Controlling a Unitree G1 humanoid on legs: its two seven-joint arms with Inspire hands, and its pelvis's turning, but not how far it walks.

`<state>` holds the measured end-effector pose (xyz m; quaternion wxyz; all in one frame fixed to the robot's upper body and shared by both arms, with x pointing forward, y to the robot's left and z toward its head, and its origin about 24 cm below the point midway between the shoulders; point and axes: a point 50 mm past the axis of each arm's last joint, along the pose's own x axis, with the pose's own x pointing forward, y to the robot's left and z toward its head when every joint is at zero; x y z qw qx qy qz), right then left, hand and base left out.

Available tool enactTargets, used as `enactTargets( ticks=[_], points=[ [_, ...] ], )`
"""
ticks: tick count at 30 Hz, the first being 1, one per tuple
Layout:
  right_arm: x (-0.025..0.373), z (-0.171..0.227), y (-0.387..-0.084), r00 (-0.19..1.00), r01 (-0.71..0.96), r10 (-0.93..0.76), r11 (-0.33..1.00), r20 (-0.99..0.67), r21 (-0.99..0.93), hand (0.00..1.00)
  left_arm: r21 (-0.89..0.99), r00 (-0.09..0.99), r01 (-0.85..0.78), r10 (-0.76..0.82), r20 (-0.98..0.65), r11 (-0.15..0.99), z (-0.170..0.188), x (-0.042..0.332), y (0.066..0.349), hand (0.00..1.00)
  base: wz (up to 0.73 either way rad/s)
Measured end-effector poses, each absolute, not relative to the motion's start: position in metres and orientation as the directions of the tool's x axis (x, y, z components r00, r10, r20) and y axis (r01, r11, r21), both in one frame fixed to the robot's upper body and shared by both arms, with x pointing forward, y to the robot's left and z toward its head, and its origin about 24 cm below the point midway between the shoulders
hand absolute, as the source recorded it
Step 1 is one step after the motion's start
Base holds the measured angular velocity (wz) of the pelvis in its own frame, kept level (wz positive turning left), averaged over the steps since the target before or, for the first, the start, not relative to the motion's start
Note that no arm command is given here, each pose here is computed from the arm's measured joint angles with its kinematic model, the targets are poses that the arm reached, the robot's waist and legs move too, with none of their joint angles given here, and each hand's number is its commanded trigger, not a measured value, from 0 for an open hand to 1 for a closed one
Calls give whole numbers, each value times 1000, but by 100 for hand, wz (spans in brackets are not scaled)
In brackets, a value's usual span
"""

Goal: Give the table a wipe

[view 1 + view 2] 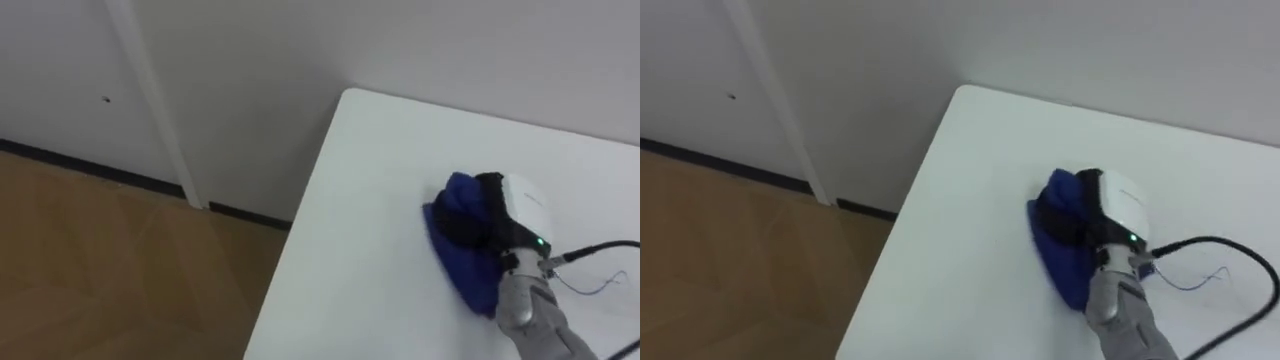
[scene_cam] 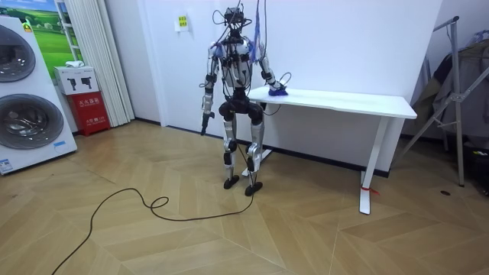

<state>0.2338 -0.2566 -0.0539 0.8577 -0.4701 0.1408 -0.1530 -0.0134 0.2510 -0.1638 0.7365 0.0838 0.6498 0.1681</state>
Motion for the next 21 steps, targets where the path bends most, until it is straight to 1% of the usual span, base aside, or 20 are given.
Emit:
enactTargets(
  ticks=[2,3,6,8,11,17,19,21],
  points=[
    [221,-60,-276,864,172,-486,524,-128,-834,100,375,93,-154,392,-915,914,-159,-15,265,0,5],
    [213,-61,-287,841,180,-524,509,-137,-842,100,388,96,-170,408,-908,906,-157,-14,273,0,-10],
    [200,-60,-310,803,190,-580,464,-134,-865,100,399,109,-190,423,-900,897,-154,-12,281,0,-9],
    [186,-60,-328,750,220,-647,437,-135,-872,100,406,105,-222,436,-894,887,-152,-13,285,0,-6],
    [166,-63,-342,695,233,-703,418,-150,-878,100,411,118,-260,451,-884,874,-150,-10,289,0,-7],
    [138,-66,-357,609,266,-777,388,-158,-882,100,407,155,-302,465,-871,862,-148,-2,290,0,-2],
    [132,-66,-359,600,262,-785,373,-153,-890,100,403,166,-320,470,-867,857,-148,-1,291,0,0],
    [133,-64,-358,619,243,-772,361,-143,-900,100,399,181,-315,467,-866,861,-148,1,289,0,-7]
  ],
)
